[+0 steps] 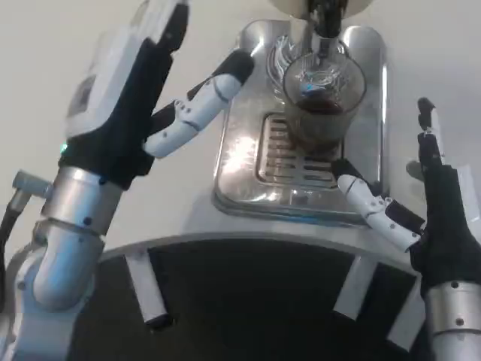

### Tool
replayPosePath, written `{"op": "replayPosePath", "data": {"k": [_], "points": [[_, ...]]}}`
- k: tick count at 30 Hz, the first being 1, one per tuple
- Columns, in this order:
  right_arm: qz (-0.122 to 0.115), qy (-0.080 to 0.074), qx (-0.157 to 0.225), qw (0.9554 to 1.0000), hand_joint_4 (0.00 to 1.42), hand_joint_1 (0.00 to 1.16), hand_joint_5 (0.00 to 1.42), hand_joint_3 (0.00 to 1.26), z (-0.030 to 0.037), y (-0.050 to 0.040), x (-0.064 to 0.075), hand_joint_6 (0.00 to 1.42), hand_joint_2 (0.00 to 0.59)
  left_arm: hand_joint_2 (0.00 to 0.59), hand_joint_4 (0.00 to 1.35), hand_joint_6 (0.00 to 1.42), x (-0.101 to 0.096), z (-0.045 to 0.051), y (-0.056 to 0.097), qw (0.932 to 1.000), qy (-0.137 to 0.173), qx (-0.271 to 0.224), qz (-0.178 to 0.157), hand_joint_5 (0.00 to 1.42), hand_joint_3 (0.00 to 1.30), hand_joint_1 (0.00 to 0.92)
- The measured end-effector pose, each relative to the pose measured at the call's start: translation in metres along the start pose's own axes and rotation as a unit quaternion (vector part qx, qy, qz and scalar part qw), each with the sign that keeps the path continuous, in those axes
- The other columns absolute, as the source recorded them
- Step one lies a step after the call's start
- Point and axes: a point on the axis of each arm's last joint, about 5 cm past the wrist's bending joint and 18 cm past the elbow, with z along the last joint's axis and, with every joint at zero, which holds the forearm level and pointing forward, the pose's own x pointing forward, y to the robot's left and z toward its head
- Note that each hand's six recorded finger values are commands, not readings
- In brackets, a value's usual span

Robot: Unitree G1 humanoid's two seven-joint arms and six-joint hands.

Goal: Grasp the cup under the faucet to collect the drink, then remove the cup.

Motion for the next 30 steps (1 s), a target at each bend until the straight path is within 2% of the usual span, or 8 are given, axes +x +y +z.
{"op": "replayPosePath", "data": {"k": [4, 6, 12, 18, 22, 25, 28, 30], "points": [[0.001, -0.005, -0.008, 1.0, 0.0, 0.96, 0.01, 0.0, 0.0004, -0.0012, 0.003, 0.13, 0.215, 0.233, 0.0, 0.0, -0.017, -0.0048, -0.005, 0.9989, 0.046, -0.002, -0.008, 0.0, 0.0, 0.0], [0.0, -0.006, -0.012, 0.9999, 0.0, 0.96, 0.01, 0.0, 0.0, -0.0013, 0.006, 0.13, 0.214, 0.233, 0.0, 0.0, -0.019, -0.0046, -0.006, 0.9983, 0.057, -0.003, -0.008, 0.0, 0.0, 0.0], [-0.011, -0.006, -0.015, 0.9998, 0.0, 0.97, 0.01, 0.0, -0.0006, 0.0009, 0.015, 0.13, 0.21, 0.231, 0.0, 0.0, -0.022, -0.0039, -0.007, 0.9975, 0.07, -0.007, -0.008, 0.0, 0.0, 0.0], [0.002, 0.0, -0.015, 0.9999, 0.0, 0.97, 0.01, 0.0, -0.003, 0.0094, 0.024, 0.13, 0.215, 0.228, 0.0, 0.0, -0.025, -0.0052, -0.008, 0.997, 0.077, -0.007, -0.011, 0.0, 0.0, 0.0], [0.016, -0.007, -0.008, 0.9998, 0.0, 0.97, 0.01, 0.0, -0.0004, 0.0162, 0.031, 0.13, 0.22, 0.228, 0.0, 0.0, -0.027, -0.0059, -0.008, 0.9966, 0.081, -0.005, -0.013, 0.0, 0.0, 0.0], [0.02, -0.01, -0.004, 0.9997, 0.0, 0.97, 0.02, 0.0, 0.0005, 0.0176, 0.032, 0.13, 0.223, 0.228, 0.0, 0.0, -0.029, -0.0066, -0.009, 0.9963, 0.084, -0.005, -0.015, 0.0, 0.0, 0.0], [0.022, -0.008, -0.005, 0.9997, 0.0, 0.91, 0.02, 0.0, -0.0012, 0.0181, 0.033, 0.13, 0.241, 0.228, 0.0, 0.0, -0.03, -0.0071, -0.009, 0.9961, 0.087, -0.005, -0.016, 0.0, 0.0, 0.0], [0.023, -0.005, -0.006, 0.9997, 0.0, 0.9, 0.02, 0.0, -0.0035, 0.0185, 0.034, 0.13, 0.242, 0.228, 0.0, 0.0, -0.032, -0.0075, -0.009, 0.9959, 0.089, -0.005, -0.018, 0.0, 0.0, 0.0]]}}
